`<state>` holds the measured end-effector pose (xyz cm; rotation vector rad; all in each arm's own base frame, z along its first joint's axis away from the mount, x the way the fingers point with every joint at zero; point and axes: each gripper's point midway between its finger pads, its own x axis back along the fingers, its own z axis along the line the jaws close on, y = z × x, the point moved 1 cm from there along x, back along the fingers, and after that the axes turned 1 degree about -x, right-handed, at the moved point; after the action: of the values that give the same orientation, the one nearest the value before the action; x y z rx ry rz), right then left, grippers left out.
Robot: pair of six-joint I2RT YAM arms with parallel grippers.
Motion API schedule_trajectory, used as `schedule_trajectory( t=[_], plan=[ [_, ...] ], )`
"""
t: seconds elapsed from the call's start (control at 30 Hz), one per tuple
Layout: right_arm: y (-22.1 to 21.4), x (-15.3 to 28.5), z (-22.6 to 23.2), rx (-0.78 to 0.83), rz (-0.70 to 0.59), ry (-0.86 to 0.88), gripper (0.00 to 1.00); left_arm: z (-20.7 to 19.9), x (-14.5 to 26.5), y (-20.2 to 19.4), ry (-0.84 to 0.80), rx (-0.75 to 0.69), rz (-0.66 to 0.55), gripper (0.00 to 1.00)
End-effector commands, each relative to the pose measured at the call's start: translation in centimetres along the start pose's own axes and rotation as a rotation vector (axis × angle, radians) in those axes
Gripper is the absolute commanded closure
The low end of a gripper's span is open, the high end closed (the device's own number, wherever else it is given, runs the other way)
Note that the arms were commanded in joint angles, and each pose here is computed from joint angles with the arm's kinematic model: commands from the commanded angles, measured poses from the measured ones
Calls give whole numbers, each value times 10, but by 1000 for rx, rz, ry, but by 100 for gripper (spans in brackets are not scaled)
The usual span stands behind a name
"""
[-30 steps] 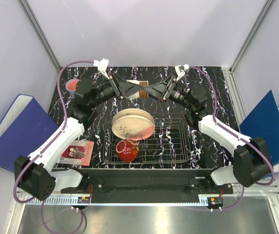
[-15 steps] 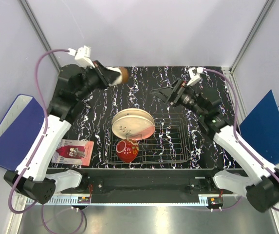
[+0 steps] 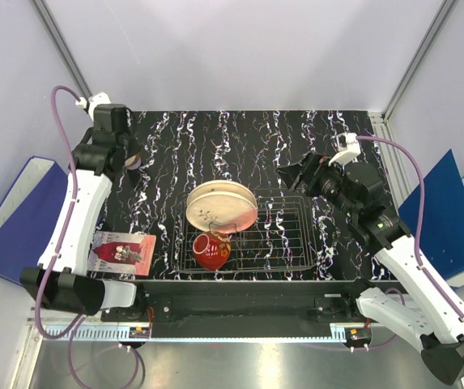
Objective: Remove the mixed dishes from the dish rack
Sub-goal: Place the cup at the center of the board.
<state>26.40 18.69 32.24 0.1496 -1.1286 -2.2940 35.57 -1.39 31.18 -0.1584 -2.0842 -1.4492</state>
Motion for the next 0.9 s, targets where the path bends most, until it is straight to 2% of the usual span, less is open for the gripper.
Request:
schedule_trajectory(
  t=[0.0,0.17,0.3,0.87],
  plan=[
    [-3,9,-19,44,-15,-82,5,23,-24,-14,113,-25,84,100],
    [-11,8,-26,41,5,-97,5,40,-63,-45,191,-34,227,100],
    [-18,6,-32,44,25,-108,5,48,-88,-57,223,-22,290,100],
    [-38,-6,-52,96,83,-149,5,86,-164,-75,317,56,409,100]
  ],
)
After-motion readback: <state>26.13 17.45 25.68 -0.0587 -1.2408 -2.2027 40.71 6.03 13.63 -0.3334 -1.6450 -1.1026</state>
